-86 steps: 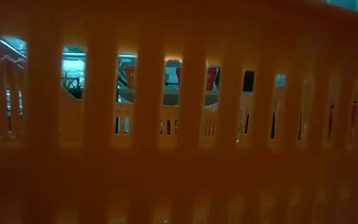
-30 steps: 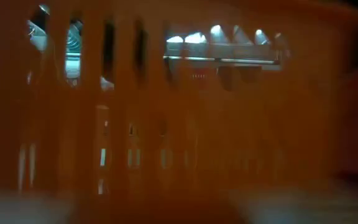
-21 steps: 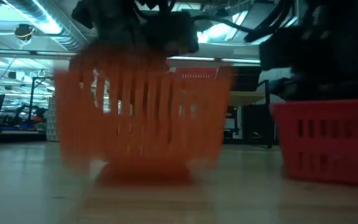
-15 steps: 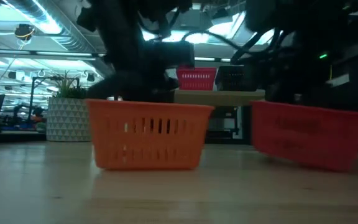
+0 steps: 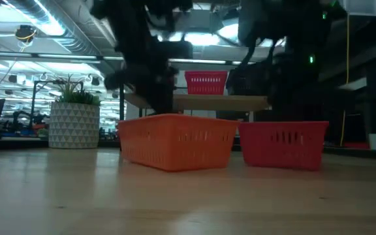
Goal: Stack baskets on shelf by color
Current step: Stack the red bin on top of the red bins on the shelf
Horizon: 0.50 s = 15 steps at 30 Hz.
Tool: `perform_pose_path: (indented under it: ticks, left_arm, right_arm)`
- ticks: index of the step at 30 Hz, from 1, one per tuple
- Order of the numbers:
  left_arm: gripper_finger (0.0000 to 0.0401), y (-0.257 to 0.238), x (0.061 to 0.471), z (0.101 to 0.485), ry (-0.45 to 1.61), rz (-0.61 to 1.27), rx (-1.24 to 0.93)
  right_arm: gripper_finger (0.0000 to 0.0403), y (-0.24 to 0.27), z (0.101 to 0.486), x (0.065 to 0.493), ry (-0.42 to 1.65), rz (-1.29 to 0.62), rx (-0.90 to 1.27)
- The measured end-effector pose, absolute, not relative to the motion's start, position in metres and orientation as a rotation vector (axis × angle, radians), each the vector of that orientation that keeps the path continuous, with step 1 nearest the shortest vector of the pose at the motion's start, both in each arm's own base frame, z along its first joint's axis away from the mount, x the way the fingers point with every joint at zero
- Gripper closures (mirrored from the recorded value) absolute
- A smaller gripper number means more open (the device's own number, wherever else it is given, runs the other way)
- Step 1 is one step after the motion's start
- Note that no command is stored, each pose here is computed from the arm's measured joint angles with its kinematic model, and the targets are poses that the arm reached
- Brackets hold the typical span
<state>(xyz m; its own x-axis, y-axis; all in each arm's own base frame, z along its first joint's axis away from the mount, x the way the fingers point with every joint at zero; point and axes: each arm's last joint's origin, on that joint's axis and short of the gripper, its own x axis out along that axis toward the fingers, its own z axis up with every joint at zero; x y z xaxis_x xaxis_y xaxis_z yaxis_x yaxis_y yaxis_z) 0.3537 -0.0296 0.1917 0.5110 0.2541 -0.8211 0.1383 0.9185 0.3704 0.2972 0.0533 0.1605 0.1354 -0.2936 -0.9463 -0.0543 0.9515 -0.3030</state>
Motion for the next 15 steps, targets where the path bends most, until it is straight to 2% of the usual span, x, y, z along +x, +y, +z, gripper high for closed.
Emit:
perform_pose_path:
  ticks: [4,8,13,15]
  left_arm:
    - [0.0400,-0.031,0.335,0.224,1.003,0.059,0.388]
    - [0.0401,-0.041,0.322,0.244,0.968,0.078,0.303]
    - [0.0400,-0.071,0.309,0.252,0.953,0.018,0.320]
    - [0.0401,-0.080,0.304,0.249,0.985,-0.014,0.337]
  right_arm:
    - [0.0264,0.055,0.192,0.289,1.359,-0.160,-0.207]
    - [0.0264,0.064,0.219,0.290,1.177,-0.112,0.057]
    - [0.0264,0.101,0.219,0.296,1.051,0.004,0.164]
    - [0.0264,0.112,0.214,0.294,1.048,-0.064,0.153]
